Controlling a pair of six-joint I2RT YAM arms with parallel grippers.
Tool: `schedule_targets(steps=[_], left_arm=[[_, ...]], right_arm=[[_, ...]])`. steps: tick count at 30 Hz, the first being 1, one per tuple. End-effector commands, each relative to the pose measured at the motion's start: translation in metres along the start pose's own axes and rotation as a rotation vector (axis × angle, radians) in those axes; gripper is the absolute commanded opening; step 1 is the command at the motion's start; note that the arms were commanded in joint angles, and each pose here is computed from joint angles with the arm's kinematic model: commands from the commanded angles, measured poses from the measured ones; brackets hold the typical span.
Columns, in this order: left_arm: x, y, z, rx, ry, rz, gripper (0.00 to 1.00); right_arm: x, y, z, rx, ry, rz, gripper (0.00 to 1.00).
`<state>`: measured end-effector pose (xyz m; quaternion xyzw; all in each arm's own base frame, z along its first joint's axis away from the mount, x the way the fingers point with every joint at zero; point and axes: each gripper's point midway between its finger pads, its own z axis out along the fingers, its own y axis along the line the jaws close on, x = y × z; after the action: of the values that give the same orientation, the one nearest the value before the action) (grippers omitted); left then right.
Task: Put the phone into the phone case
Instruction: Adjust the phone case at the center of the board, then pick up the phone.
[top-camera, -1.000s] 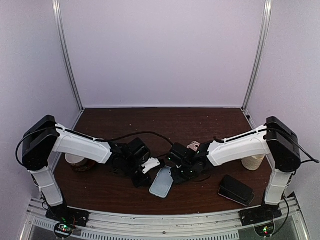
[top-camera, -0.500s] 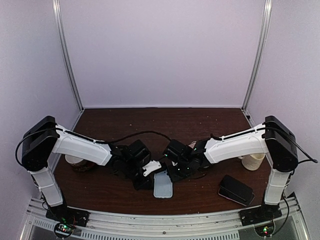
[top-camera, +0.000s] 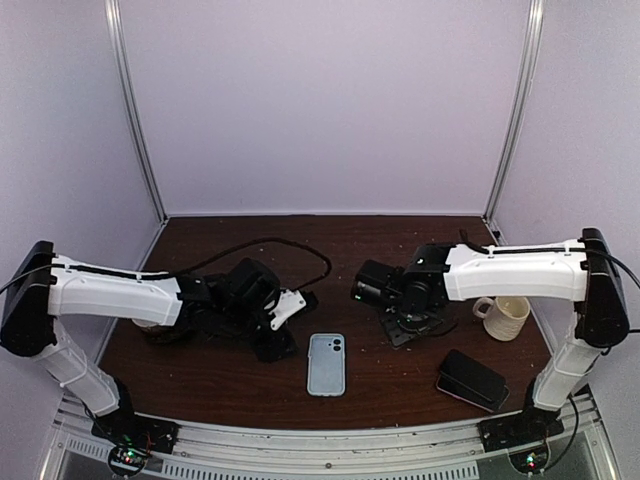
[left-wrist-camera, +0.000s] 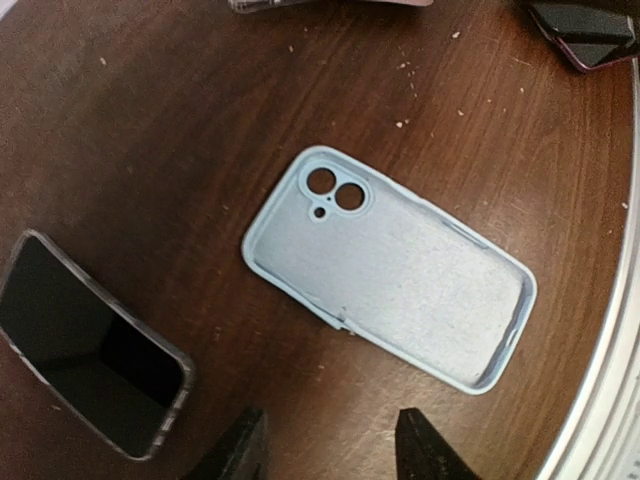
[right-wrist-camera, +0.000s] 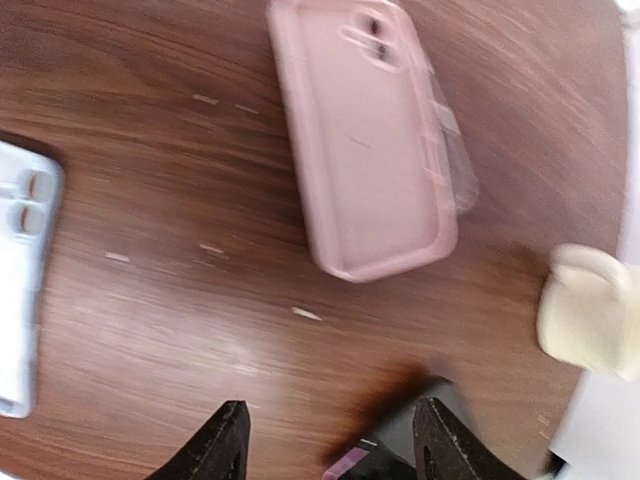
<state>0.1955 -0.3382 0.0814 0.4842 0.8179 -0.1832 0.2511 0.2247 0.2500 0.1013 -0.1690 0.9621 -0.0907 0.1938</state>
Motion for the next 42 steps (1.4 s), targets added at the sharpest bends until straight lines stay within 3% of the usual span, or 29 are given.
schedule_targets(steps=[1, 8, 16, 25, 42], left_arm=[[-0.01, 0.011, -0.014, -0.074, -0.038, -0.021, 0.55], [-0.004, 0.007, -0.008, -0.05, 0.01, -0.032, 0.58], [0.0, 0.003, -0.003, -0.022, 0.04, -0.033, 0.59], [0.003, 0.002, 0.0, -0.015, 0.053, -0.031, 0.59], [0.002, -0.004, 0.002, 0.019, 0.05, -0.026, 0.59]], right_arm=[[0.034, -0.078, -0.012, 0.368, 0.104, -0.037, 0.59], [0.069, -0.071, -0.002, 0.504, 0.204, -0.133, 0.6], [0.076, -0.045, 0.02, 0.53, 0.217, -0.211, 0.58], [0.092, -0.043, 0.048, 0.562, 0.259, -0.254, 0.52], [0.093, -0.063, 0.052, 0.701, 0.274, -0.333, 0.38]])
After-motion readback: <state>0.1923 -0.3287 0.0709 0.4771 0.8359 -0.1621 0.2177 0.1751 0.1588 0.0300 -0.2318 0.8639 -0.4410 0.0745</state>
